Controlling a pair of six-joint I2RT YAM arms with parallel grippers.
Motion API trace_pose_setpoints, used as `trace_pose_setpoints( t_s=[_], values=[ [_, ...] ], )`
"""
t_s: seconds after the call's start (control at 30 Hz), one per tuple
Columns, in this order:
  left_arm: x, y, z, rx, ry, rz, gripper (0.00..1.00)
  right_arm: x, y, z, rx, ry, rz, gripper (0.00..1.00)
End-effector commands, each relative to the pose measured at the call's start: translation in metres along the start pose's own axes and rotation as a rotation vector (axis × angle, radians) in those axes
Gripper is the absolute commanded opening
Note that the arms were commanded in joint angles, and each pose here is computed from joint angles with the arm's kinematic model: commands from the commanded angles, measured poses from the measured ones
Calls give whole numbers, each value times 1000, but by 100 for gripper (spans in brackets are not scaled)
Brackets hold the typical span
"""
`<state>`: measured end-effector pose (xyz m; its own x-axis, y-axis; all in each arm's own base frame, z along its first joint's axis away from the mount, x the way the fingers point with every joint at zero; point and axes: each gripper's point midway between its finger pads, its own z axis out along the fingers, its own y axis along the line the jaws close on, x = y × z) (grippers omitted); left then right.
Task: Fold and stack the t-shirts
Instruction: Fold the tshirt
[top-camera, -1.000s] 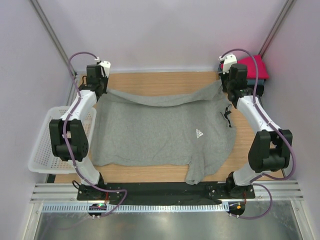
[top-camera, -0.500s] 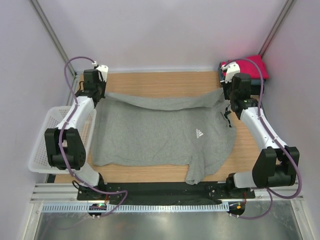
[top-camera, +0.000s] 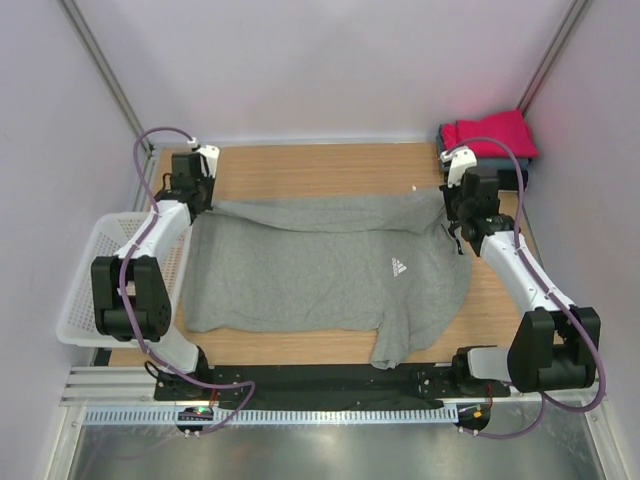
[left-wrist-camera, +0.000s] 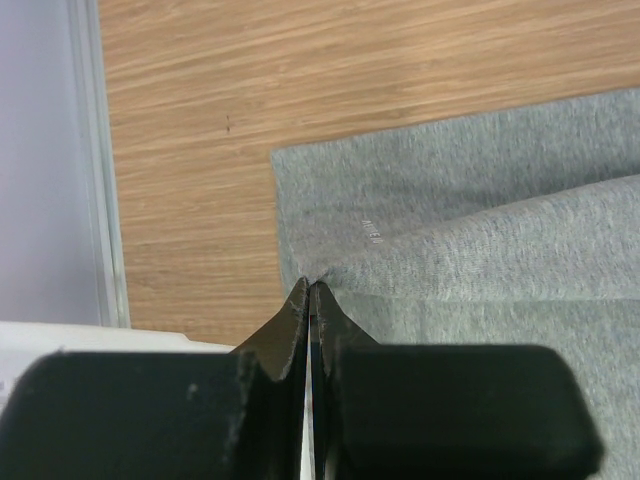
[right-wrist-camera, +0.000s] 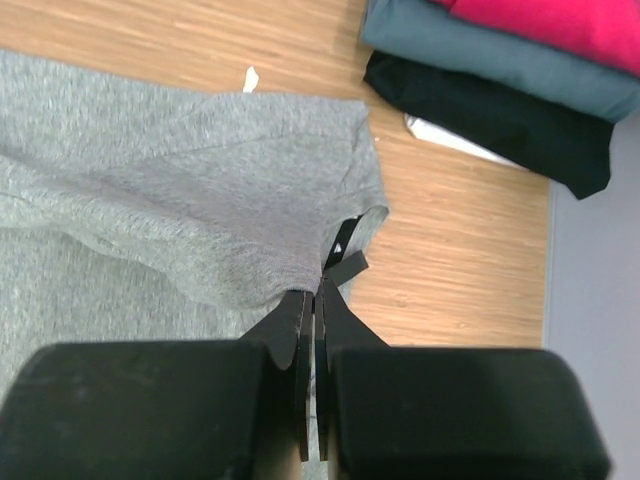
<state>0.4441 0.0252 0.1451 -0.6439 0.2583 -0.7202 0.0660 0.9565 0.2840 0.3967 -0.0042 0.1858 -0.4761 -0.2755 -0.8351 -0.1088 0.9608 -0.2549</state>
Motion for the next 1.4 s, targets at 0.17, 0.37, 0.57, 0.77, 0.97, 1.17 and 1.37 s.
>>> trace_pose_setpoints(
  t_s=[0.17, 0.37, 0.57, 0.77, 0.97, 1.17, 1.37],
  values=[
    [15, 4, 2, -34, 17, -28, 0, 5, 5, 4, -16, -32, 24, 1],
    [37, -1, 14, -36, 72, -31, 0, 11, 9, 8, -25, -22, 24, 1],
    [50, -1, 20, -63, 116, -48, 9, 21, 11, 14, -26, 0, 23, 1],
    [58, -2, 21, -67, 128, -55, 27, 25, 13, 18, -34, 15, 22, 1],
    [36, -3, 10, -38, 66, -79, 47, 23, 7, 20, -8, 24, 8, 1],
    [24, -30, -3, 71, 68, -78, 49, 23, -12, 27, 96, 35, -23, 39],
    [40, -87, -15, 311, 118, -38, 50, 2, -25, 6, 136, 13, -56, 57]
  ],
)
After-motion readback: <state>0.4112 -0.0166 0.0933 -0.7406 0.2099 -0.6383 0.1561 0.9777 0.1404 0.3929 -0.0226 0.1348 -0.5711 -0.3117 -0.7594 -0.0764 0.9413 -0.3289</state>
